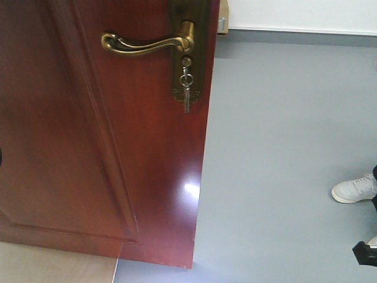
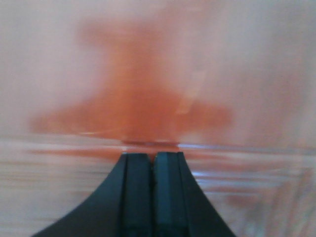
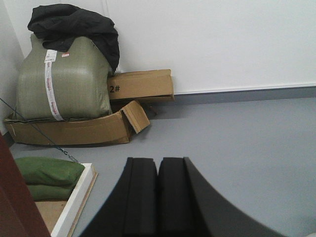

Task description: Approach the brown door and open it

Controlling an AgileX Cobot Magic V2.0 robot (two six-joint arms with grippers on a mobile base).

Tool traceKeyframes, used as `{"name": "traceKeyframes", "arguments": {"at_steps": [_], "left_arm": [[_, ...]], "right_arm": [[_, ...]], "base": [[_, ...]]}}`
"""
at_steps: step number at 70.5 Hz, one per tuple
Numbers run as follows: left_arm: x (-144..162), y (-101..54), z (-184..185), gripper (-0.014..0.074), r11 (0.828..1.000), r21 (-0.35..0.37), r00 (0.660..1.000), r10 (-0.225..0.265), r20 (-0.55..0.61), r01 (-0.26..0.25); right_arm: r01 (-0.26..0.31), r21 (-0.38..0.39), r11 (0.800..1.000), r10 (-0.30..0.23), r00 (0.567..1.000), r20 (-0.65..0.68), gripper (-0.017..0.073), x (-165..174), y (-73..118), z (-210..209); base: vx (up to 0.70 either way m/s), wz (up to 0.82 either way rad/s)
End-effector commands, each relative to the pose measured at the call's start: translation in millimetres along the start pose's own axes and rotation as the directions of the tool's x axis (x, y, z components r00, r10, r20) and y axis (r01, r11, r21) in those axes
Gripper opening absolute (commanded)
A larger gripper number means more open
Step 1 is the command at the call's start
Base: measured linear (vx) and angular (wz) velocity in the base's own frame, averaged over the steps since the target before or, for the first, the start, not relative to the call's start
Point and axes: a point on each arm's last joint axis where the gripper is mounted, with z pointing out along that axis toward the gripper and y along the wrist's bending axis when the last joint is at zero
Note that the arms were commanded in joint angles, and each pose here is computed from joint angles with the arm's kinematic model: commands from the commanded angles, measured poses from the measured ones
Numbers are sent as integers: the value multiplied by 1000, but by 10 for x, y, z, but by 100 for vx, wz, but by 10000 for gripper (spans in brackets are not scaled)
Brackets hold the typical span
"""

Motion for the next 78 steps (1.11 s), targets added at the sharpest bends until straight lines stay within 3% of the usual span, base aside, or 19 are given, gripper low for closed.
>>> {"name": "traceKeyframes", "arguments": {"at_steps": [1, 70, 78], "left_arm": [[-166, -46, -66, 11, 996, 25, 994, -88, 65, 86], [-167, -46, -66, 11, 996, 24, 994, -88, 65, 86], [-150, -27, -65, 11, 1000, -3, 999, 18, 48, -18]], "right_arm": [[14, 2, 1000, -14, 996, 86, 0, -70, -1, -8], [14, 2, 1000, -14, 996, 86, 0, -70, -1, -8], [14, 2, 1000, -14, 996, 86, 0, -70, -1, -8]], "base": [[12, 6], [3, 2], [0, 0]]}}
